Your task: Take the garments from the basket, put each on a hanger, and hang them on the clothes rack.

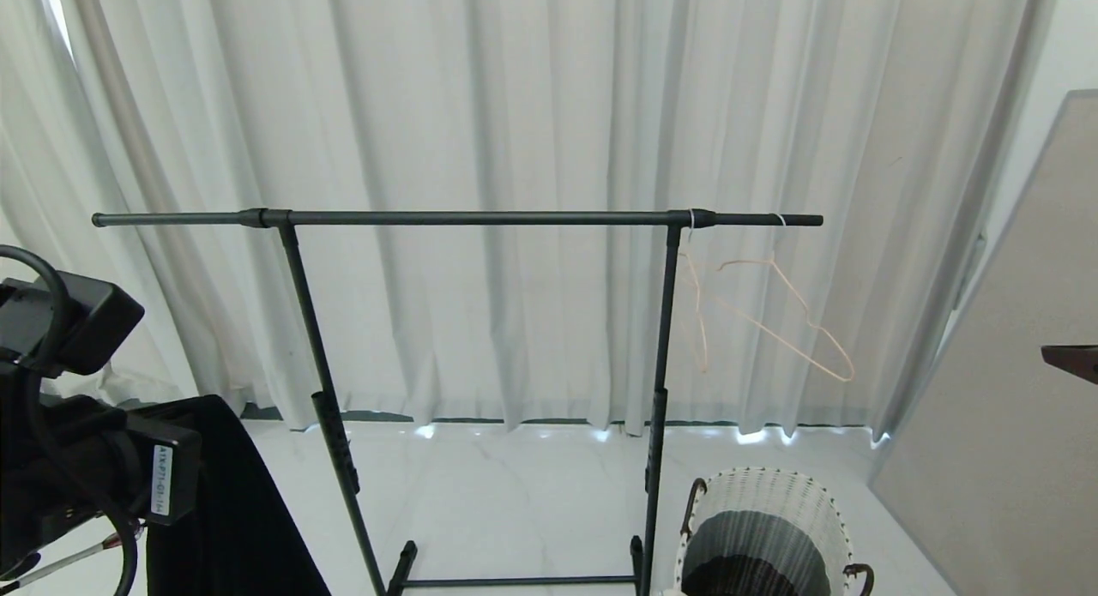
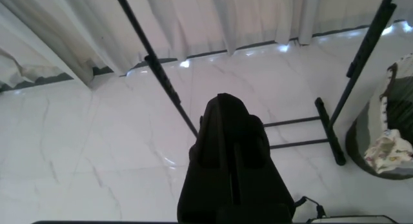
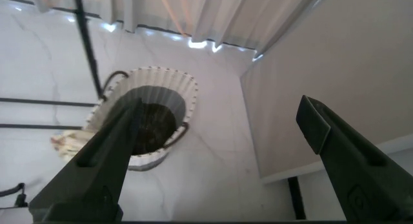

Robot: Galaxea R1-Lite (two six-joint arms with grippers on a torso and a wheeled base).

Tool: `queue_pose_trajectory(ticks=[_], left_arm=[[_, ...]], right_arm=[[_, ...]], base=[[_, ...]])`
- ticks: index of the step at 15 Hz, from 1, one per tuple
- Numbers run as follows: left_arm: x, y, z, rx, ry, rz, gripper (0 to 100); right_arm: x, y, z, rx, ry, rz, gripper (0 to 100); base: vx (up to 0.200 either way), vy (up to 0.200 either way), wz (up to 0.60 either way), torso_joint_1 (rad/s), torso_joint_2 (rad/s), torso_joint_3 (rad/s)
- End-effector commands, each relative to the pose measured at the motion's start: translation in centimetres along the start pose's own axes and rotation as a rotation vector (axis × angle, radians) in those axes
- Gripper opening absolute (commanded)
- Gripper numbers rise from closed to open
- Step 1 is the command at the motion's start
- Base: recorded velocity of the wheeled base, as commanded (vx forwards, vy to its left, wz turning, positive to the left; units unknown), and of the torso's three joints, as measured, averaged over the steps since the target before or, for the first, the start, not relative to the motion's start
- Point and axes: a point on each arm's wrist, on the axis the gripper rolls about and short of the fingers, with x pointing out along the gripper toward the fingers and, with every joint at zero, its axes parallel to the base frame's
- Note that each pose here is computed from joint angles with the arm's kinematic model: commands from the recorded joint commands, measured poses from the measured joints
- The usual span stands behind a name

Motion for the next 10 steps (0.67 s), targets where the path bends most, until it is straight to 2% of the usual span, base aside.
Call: queue_pose_trajectory(ticks=[1,2,8,10], left_arm=[[-0.2,0.0,-0.3,0.001,0.001,0.000,0],[-0.2,0.0,-0.3,0.000,0.000,0.003,0],[-0.7,0.1,-0.5,-0.004,-0.013,0.004,0],[-0.7,0.1,-0.6,-0.006,-0.012,0.004,0]], right_arm=[[-0.2,0.0,0.0,-0.012,-0.005,0.001,100],[-0.1,0.1,0.0,-0.021,-0.005,0.006,100],[0.7,0.5,0.7,-0.040,-0.056,0.100,100],[1.5,0.6,1.3,-0.039,-0.094,0.119,100]], base=[[0.000,-0.200,0.00,0.007,0.00,0.002],[0.000,-0.200,0.00,-0.002,0.00,0.002],[0.000,0.000,0.00,0.000,0.00,0.000],[0.200,0.000,0.00,0.002,0.00,0.005]])
